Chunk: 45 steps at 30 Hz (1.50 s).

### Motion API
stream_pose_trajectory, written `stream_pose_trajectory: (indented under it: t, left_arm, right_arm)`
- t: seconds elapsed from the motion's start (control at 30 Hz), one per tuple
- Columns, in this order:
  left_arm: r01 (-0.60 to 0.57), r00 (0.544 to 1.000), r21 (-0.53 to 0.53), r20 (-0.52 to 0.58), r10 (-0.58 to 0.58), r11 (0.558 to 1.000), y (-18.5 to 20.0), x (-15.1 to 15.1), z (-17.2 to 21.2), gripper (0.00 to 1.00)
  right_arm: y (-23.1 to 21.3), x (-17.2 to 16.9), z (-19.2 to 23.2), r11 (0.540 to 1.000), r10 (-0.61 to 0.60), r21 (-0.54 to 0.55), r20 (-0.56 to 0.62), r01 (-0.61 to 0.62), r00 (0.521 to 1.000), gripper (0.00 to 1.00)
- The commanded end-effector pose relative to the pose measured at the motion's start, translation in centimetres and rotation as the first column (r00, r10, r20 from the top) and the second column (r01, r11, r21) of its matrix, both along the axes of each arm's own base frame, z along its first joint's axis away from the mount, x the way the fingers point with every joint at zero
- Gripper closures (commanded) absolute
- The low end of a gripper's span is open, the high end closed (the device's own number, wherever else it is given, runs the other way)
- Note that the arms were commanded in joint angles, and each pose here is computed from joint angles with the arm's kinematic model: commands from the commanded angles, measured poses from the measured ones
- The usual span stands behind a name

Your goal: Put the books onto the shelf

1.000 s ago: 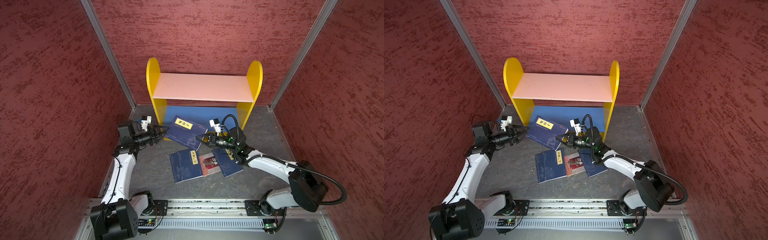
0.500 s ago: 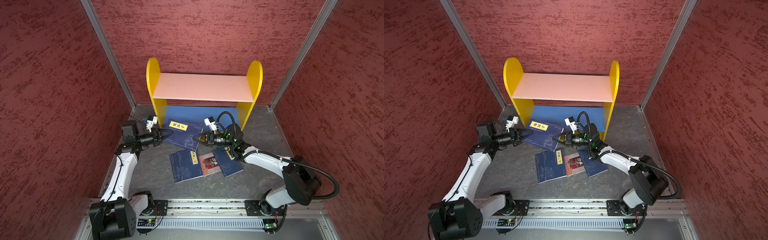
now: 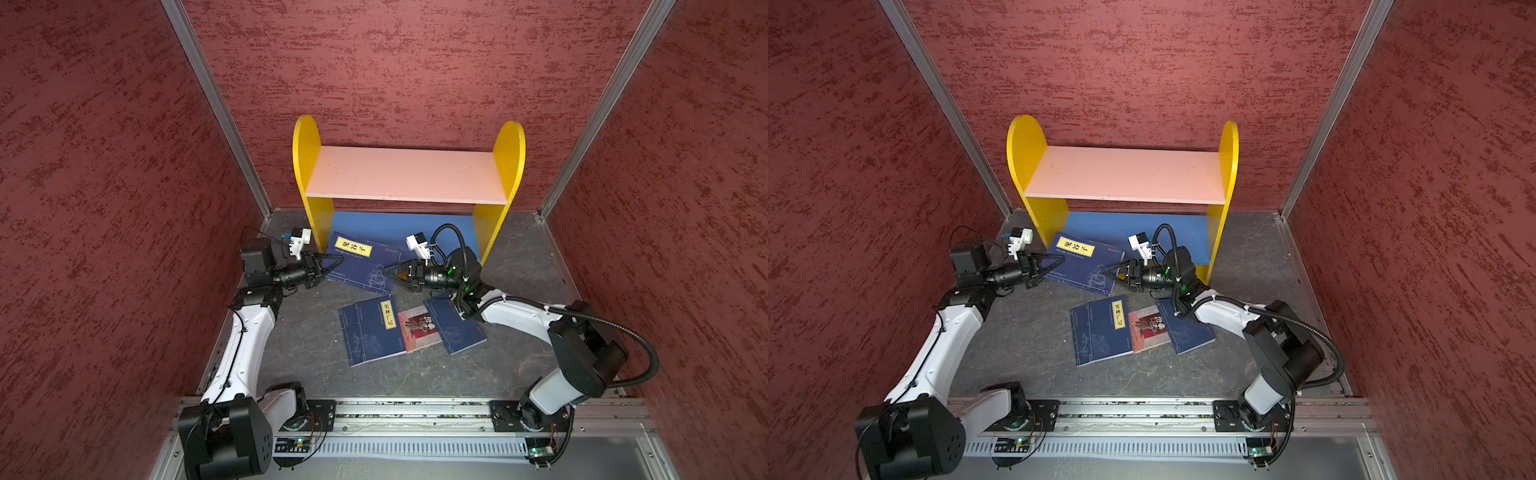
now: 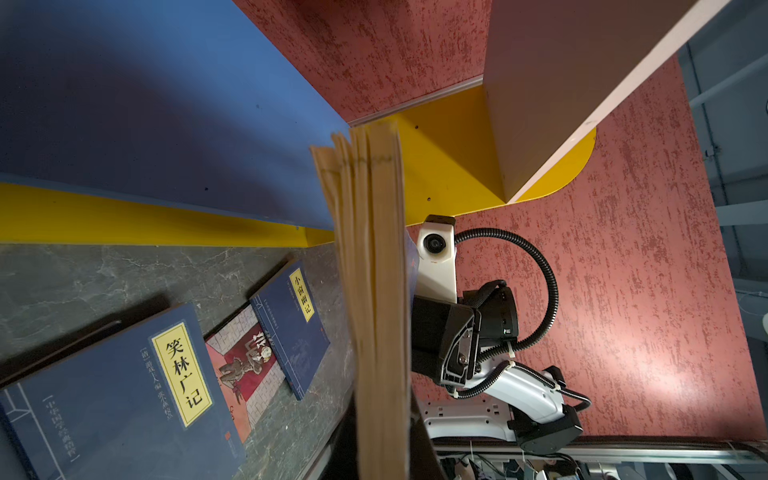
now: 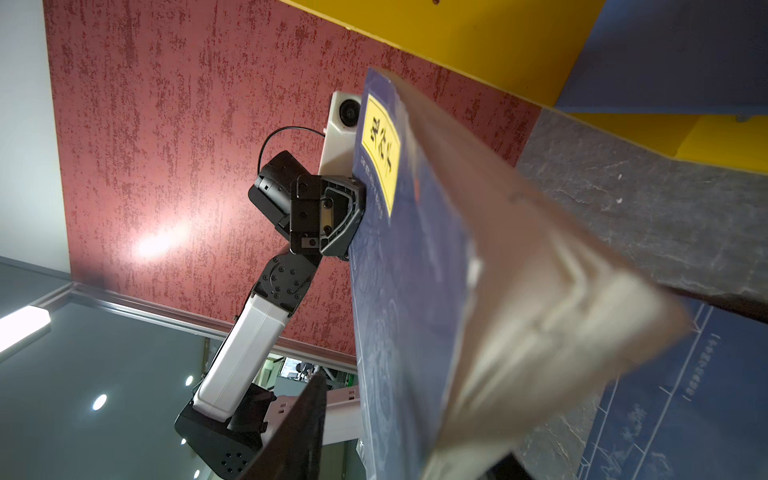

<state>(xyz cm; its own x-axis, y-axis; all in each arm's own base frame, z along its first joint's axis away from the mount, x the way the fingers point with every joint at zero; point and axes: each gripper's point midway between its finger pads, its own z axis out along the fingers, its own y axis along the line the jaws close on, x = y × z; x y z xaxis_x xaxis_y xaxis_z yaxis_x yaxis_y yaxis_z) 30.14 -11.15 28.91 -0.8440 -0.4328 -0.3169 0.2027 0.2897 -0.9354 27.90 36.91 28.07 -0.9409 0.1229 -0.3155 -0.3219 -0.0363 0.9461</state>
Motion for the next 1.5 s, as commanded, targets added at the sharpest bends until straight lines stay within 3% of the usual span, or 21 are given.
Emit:
stream_pose_trajectory:
  t: [0.0, 0.2, 0.37, 0.43, 0.5, 0.57, 0.63, 0.67, 0.77, 1.13, 1.47]
  left_arm:
    - [-0.059, 0.998, 0.008, 0.031, 0.059, 0.998, 0.6, 1.1, 0.1, 1.0]
    - [-0.085, 0.996, -0.012, 0.019, 0.085, 0.996, 0.8, 1.4, -0.3, 1.0]
    - [-0.109, 0.994, -0.002, 0.001, 0.109, 0.994, 1.1, 2.1, -1.0, 1.0]
    - [-0.113, 0.994, -0.002, -0.016, 0.113, 0.994, 1.2, 2.5, -1.3, 0.99]
    - [-0.113, 0.993, -0.002, -0.027, 0.113, 0.994, 1.3, 2.8, -1.6, 0.94]
    - [-0.118, 0.992, 0.005, -0.036, 0.119, 0.993, 1.5, 3.0, -1.8, 0.77]
    - [-0.141, 0.988, 0.027, -0.053, 0.143, 0.99, 2.0, 3.2, -2.4, 0.47]
    - [-0.154, 0.986, 0.038, -0.061, 0.156, 0.987, 2.3, 3.2, -2.6, 0.38]
    - [-0.2, 0.975, 0.083, -0.08, 0.206, 0.976, 3.6, 3.0, -3.4, 0.22]
    - [-0.298, 0.949, 0.08, -0.083, 0.304, 0.951, 7.4, 0.7, -2.7, 0.19]
    - [-0.262, 0.964, 0.054, -0.024, 0.264, 0.963, 6.6, -0.4, -1.1, 0.17]
  right_arm:
    - [-0.2, 0.6, 2.5, 0.995, -0.029, 0.097, 0.048, 0.024, 0.998, 0.54]
    - [0.1, 1.6, 1.8, 0.994, -0.054, 0.093, 0.028, 0.051, 0.998, 0.59]
    - [0.8, 2.3, 1.5, 0.996, -0.056, 0.078, 0.025, 0.053, 0.998, 0.74]
    - [1.1, 2.8, 1.3, 0.997, -0.059, 0.06, 0.024, 0.058, 0.998, 0.85]
    - [1.3, 3.2, 1.1, 0.997, -0.061, 0.045, 0.025, 0.06, 0.998, 0.93]
    - [1.5, 3.6, 0.9, 0.998, -0.064, 0.029, 0.028, 0.063, 0.998, 0.96]
    - [1.7, 3.9, 0.8, 0.998, -0.065, 0.012, 0.034, 0.065, 0.997, 0.98]
    - [1.6, 4.1, 0.8, 0.998, -0.069, 0.008, 0.037, 0.069, 0.997, 0.98]
    - [1.1, 4.9, 0.7, 0.996, -0.084, 0.0, 0.038, 0.084, 0.996, 0.99]
    - [-0.6, 8.5, -1.0, 0.993, -0.103, -0.056, 0.018, 0.104, 0.995, 0.99]
    - [0.3, 11.4, -2.6, 0.989, -0.092, -0.119, 0.001, 0.091, 0.996, 0.98]
